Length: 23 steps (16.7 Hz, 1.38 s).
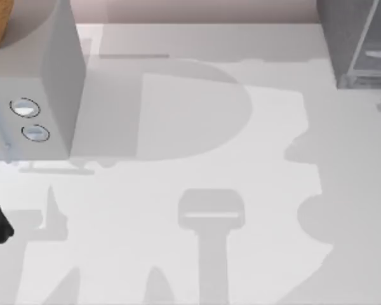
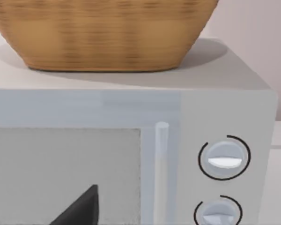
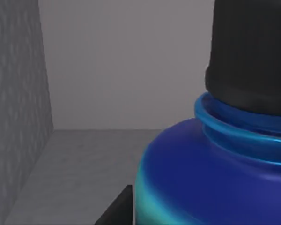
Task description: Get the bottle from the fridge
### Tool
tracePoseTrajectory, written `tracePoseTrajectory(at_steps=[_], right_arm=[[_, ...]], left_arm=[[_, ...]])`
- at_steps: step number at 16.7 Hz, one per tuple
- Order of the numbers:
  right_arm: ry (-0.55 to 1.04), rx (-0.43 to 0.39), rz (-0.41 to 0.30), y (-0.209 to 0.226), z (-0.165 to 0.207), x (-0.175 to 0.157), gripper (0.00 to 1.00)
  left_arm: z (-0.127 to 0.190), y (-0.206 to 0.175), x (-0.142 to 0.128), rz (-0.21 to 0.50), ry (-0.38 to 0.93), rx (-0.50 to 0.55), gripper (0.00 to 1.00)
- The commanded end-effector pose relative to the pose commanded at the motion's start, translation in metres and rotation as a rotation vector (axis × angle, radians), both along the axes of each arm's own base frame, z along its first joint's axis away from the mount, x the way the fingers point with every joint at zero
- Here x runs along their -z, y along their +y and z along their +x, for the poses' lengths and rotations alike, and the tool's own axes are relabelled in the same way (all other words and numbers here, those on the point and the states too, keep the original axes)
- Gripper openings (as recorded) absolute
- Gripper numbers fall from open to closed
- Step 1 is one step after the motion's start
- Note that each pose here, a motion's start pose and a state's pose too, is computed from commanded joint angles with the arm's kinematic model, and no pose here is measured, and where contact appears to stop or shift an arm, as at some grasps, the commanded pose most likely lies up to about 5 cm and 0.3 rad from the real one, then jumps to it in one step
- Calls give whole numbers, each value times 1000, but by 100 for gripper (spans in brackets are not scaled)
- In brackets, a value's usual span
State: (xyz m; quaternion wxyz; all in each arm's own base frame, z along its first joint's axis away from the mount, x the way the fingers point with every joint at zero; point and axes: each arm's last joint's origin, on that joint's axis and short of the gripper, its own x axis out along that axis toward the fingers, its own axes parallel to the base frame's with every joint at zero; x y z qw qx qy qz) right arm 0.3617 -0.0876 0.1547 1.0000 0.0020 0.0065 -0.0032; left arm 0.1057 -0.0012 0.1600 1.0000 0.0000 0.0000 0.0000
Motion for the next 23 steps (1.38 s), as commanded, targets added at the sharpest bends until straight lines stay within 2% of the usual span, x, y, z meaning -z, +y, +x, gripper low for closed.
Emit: tracePoseTrajectory(at_steps=[5, 8, 12, 15, 18, 23], right_arm=[[-7, 0, -8, 18, -31, -38, 0], [-15, 3, -13, 33, -65, -64, 0], [4, 4, -11, 55, -125, -79, 0], [-11, 3, -11, 69, -176, -78, 0], [-43, 1, -11, 78, -219, -63, 0], [-32, -4, -5, 85, -251, -23, 0]], left_arm=[[0, 0, 0, 0, 0, 0, 100], [0, 0, 0, 0, 0, 0, 100], [0, 0, 0, 0, 0, 0, 100], [0, 0, 0, 0, 0, 0, 100], [0, 0, 0, 0, 0, 0, 100], [0, 0, 0, 0, 0, 0, 100]])
